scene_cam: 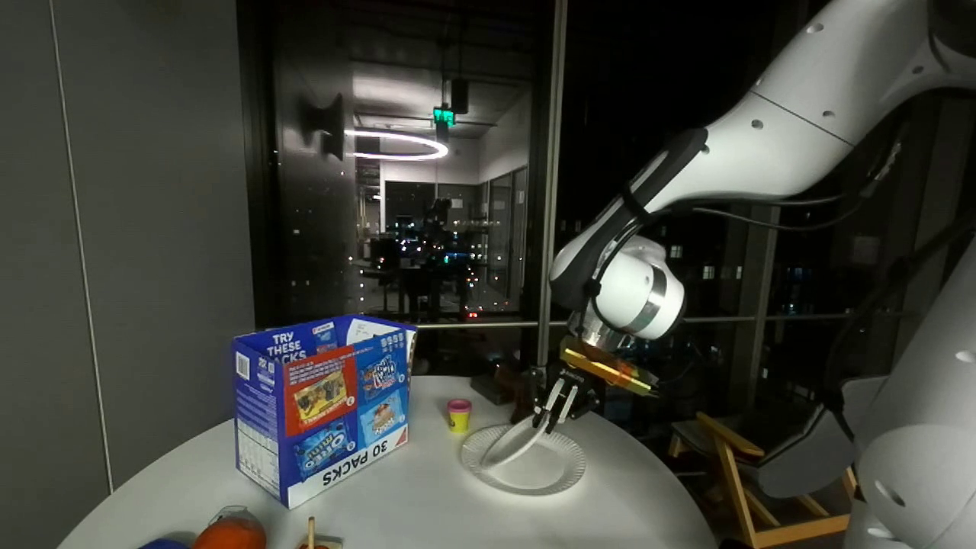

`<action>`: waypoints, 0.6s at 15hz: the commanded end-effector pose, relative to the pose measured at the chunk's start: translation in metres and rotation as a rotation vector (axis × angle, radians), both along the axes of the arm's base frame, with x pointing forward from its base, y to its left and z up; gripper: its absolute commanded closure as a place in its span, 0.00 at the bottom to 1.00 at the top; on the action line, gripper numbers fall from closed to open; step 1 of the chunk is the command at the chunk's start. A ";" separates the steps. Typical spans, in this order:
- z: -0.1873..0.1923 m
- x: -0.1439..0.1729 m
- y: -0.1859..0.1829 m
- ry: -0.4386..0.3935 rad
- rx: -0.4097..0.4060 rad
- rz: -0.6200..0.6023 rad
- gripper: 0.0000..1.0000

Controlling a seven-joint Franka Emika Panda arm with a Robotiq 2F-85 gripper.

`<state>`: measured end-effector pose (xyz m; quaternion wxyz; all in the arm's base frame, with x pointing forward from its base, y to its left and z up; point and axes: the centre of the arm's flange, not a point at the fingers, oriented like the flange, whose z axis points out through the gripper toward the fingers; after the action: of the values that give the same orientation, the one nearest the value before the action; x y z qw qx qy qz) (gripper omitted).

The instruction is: Stack the small white paper plate on top of the bigger plate

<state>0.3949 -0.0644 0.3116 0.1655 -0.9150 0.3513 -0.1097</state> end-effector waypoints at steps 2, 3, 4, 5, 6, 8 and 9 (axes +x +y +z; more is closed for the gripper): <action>0.001 -0.008 0.004 0.005 -0.053 -0.043 0.37; 0.003 -0.008 0.005 0.006 -0.082 -0.051 0.28; 0.006 -0.009 0.005 0.003 -0.112 -0.060 0.22; 0.009 -0.008 0.005 -0.001 -0.140 -0.070 0.13; 0.012 -0.009 0.006 -0.004 -0.177 -0.083 0.06; 0.023 -0.011 0.010 0.000 -0.270 -0.110 0.00; 0.026 -0.011 0.010 -0.001 -0.306 -0.118 0.00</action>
<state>0.4078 -0.0683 0.3142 0.0726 -0.9151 0.3687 -0.1465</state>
